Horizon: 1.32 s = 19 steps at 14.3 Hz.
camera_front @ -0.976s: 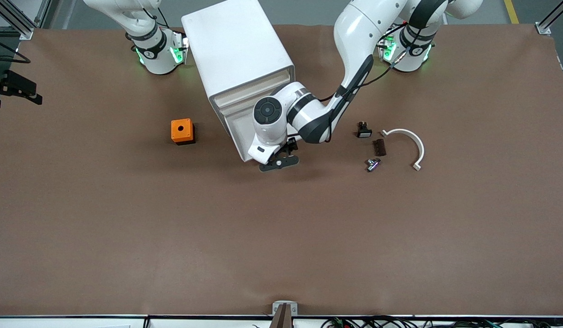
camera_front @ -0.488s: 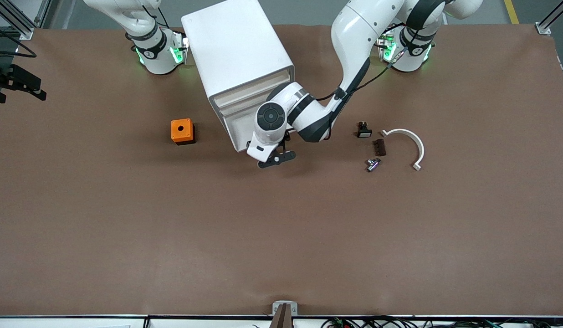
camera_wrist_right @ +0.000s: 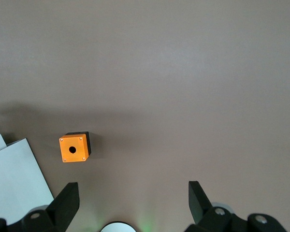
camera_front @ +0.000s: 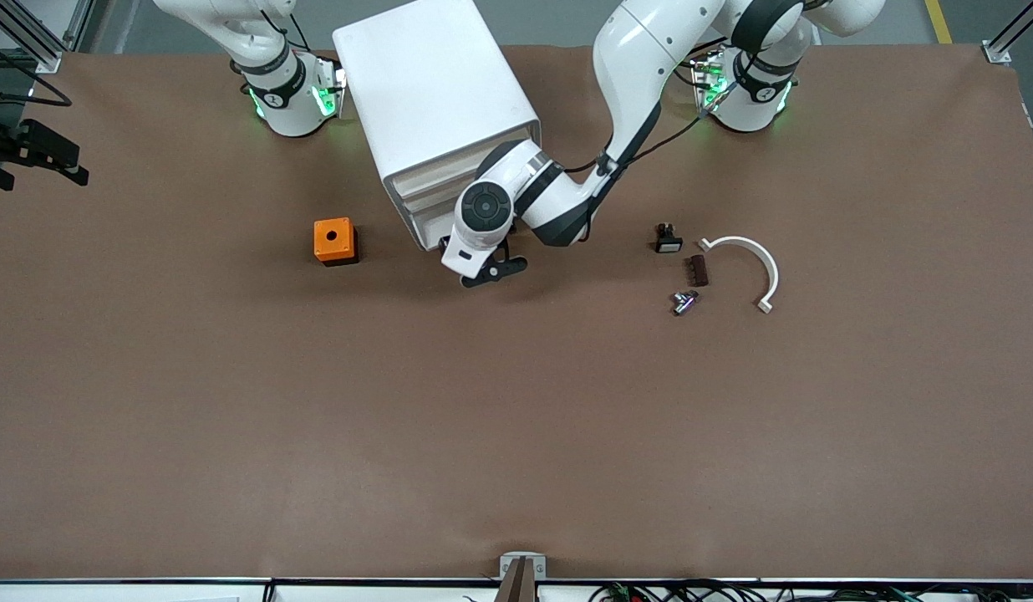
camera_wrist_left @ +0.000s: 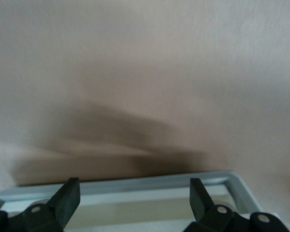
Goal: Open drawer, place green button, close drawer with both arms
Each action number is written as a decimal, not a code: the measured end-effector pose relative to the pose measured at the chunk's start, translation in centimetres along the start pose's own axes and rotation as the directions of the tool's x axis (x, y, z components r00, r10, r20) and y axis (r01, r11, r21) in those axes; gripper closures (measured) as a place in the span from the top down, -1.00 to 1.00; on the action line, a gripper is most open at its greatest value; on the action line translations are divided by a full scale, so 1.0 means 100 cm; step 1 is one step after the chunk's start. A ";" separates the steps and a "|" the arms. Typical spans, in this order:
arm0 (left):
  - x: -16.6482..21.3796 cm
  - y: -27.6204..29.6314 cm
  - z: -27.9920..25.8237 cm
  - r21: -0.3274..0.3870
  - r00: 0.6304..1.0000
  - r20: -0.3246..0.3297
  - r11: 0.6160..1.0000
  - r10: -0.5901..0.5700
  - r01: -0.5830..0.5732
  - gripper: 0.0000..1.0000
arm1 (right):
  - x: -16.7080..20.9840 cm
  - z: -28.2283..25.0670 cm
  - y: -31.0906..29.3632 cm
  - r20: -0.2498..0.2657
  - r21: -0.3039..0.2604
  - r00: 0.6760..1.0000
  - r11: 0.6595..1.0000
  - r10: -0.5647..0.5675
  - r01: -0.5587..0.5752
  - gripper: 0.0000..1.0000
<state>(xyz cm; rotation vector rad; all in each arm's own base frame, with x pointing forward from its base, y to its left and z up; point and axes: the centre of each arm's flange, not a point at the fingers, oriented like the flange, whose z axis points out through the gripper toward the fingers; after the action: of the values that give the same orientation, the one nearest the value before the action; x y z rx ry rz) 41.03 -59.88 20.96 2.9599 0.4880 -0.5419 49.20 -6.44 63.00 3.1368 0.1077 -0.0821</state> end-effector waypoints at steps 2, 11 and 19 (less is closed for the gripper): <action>-0.010 0.001 0.005 -0.004 0.999 0.033 1.000 -0.004 0.004 1.00 | 0.000 -0.002 0.000 -0.005 -0.001 1.000 1.000 0.001 -0.001 1.00; -0.017 0.002 0.011 -0.028 0.992 0.113 0.998 -0.050 0.054 1.00 | 0.001 -0.004 -0.007 -0.013 0.031 0.999 0.999 0.039 -0.039 1.00; -0.011 0.001 0.009 -0.039 0.990 0.123 0.997 -0.066 0.071 1.00 | 0.002 -0.004 -0.012 -0.011 0.034 1.000 0.999 0.030 -0.029 1.00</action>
<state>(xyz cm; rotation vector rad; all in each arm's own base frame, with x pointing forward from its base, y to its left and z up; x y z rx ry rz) 39.78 -60.42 20.58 2.8563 0.5827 -0.7039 49.30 -5.18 63.40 3.1715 0.0606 -0.0672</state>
